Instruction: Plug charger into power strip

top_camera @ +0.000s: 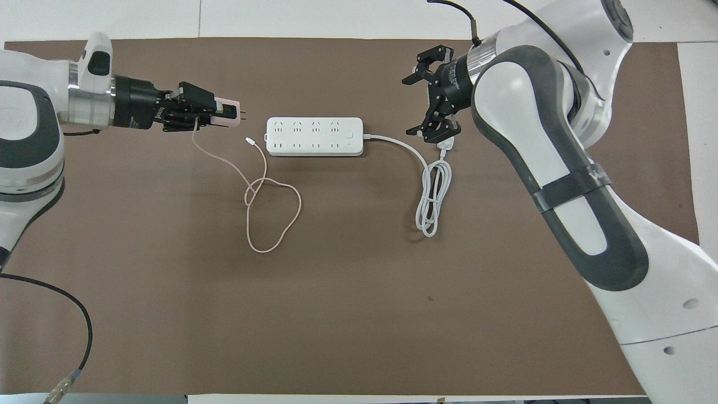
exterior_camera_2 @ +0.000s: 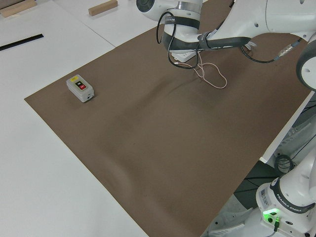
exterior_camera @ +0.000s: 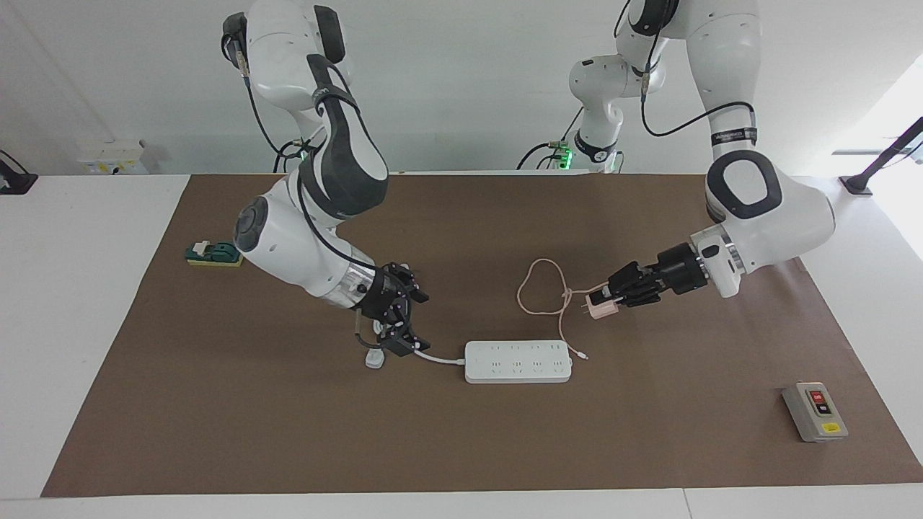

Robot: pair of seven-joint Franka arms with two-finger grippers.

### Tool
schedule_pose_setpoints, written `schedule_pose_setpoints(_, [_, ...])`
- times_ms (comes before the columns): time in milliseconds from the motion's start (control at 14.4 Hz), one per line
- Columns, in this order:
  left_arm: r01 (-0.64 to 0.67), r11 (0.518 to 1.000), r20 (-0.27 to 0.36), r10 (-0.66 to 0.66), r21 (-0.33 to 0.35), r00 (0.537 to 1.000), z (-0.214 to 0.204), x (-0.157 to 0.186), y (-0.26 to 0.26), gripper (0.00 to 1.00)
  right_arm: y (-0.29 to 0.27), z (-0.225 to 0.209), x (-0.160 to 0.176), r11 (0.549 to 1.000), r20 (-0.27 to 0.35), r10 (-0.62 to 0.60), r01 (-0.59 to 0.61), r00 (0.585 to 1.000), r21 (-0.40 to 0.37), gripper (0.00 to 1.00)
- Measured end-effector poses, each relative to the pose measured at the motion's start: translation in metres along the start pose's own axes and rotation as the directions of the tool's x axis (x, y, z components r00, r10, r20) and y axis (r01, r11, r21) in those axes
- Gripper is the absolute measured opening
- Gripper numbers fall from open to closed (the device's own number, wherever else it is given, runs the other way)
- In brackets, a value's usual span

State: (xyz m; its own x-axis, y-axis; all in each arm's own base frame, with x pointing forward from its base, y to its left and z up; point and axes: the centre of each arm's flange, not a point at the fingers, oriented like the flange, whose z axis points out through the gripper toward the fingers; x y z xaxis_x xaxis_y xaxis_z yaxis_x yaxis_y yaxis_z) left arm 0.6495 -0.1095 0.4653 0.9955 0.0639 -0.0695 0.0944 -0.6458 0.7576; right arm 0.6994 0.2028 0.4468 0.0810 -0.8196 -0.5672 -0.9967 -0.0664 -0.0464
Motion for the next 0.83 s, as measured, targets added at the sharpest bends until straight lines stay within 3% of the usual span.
schedule_pose_setpoints(209, [0.064,0.977,0.030,-0.072,0.203,0.997,-0.049,-0.015,0.020,0.32,0.009,-0.039,0.020,0.989,-0.067,-0.143,0.139,0.987,-0.057,1.00])
schedule_pose_setpoints(348, [0.056,0.941,0.053,-0.078,0.333,0.996,-0.076,-0.021,0.021,0.32,0.017,-0.062,0.032,0.953,-0.108,-0.289,0.275,0.951,-0.123,1.00])
schedule_pose_setpoints(696, [0.049,0.870,0.051,-0.085,0.491,0.995,-0.117,-0.024,0.011,0.32,0.038,-0.115,0.058,0.769,-0.132,-0.620,0.567,0.773,-0.294,1.00])
schedule_pose_setpoints(835, [0.050,0.840,0.033,-0.081,0.540,0.996,-0.127,-0.023,0.006,0.32,0.044,-0.131,0.066,0.665,-0.124,-0.729,0.654,0.673,-0.360,1.00])
